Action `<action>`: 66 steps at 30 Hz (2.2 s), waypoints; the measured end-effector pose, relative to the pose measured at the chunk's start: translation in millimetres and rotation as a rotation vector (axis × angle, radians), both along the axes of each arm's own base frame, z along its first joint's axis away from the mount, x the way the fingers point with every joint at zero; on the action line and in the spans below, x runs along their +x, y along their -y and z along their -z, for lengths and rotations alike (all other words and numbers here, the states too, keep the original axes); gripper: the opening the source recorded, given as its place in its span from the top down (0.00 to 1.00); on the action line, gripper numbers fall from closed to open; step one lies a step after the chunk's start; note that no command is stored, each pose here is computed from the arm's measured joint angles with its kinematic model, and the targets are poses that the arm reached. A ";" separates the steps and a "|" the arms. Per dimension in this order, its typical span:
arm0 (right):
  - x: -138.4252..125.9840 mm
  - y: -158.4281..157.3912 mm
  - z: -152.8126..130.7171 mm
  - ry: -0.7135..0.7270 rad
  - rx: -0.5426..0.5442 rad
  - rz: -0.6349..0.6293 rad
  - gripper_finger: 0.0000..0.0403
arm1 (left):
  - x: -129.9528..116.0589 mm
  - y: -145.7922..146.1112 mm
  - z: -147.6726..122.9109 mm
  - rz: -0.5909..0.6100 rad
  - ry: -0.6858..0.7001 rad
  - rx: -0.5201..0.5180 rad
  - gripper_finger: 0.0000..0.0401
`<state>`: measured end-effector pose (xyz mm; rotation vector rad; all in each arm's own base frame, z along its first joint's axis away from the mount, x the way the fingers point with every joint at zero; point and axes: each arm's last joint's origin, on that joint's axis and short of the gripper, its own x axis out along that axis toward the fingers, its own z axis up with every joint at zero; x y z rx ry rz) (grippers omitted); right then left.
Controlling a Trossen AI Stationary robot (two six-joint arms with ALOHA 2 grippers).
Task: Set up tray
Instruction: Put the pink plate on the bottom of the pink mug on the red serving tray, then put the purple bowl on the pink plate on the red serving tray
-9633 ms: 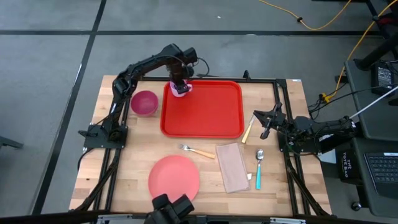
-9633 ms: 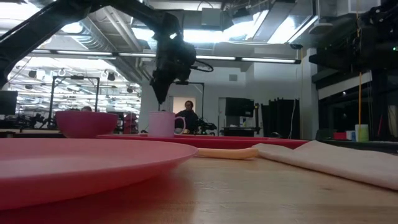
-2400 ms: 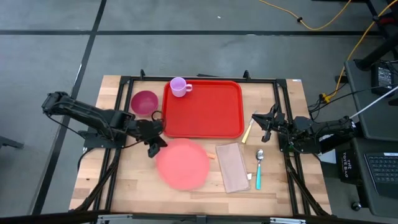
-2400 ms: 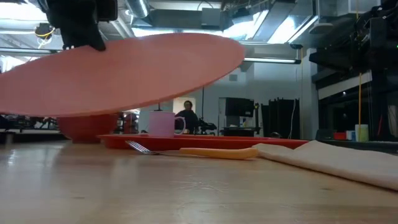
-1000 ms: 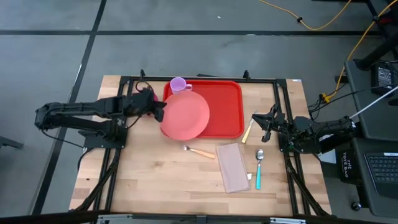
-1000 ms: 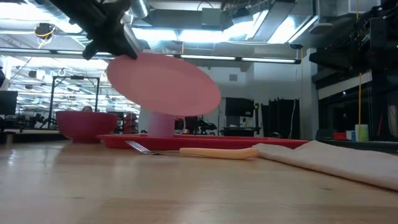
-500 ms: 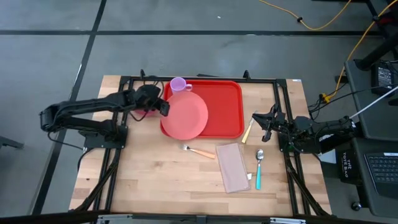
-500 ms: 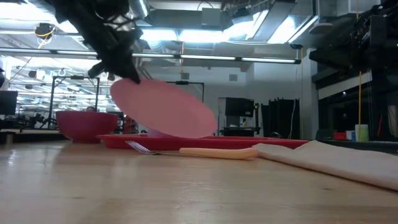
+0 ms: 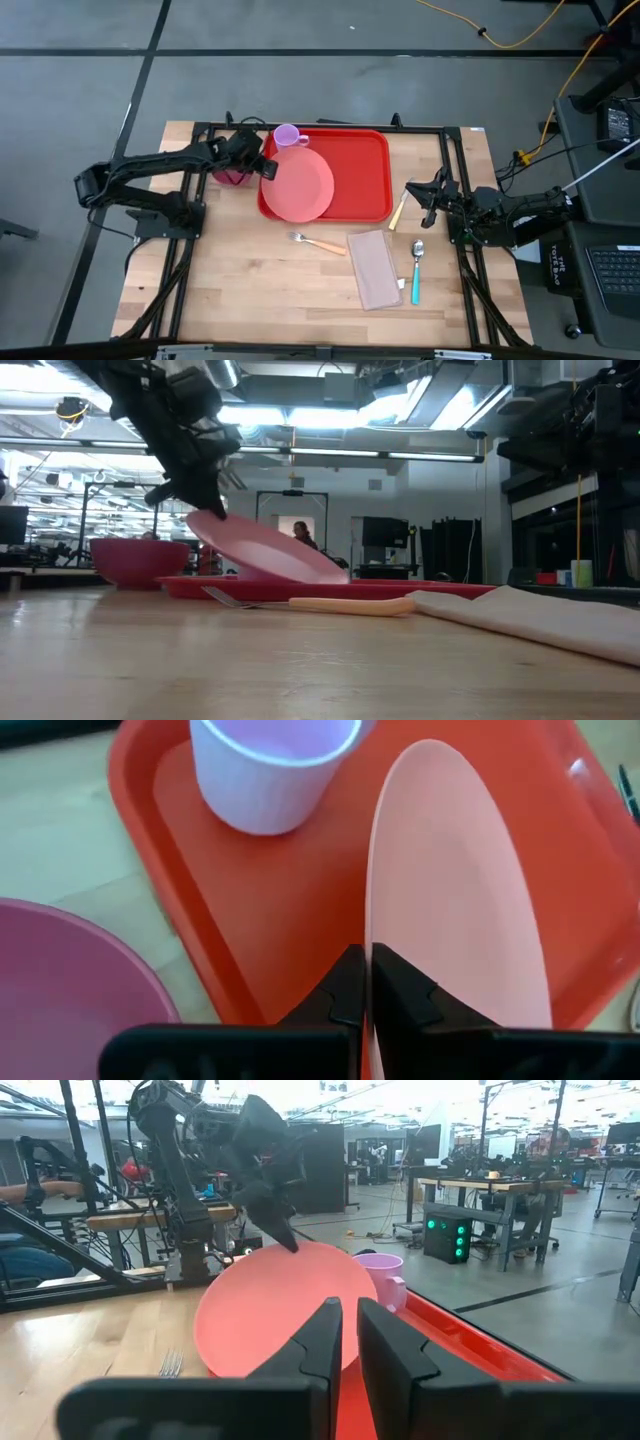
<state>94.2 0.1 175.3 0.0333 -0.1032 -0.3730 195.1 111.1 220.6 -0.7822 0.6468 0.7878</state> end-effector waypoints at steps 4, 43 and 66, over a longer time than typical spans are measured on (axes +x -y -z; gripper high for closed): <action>0.0 0.0 0.0 0.000 0.000 0.000 0.90 | 2.8 -4.5 8.5 0.012 -0.034 -0.025 1.00; 0.0 0.0 0.1 -0.001 0.000 0.000 0.90 | 1.0 -22.4 22.5 0.054 -0.176 0.075 0.89; 0.0 0.0 0.1 -0.001 0.000 0.000 0.90 | -2.7 -19.9 11.9 0.173 -0.225 0.219 0.76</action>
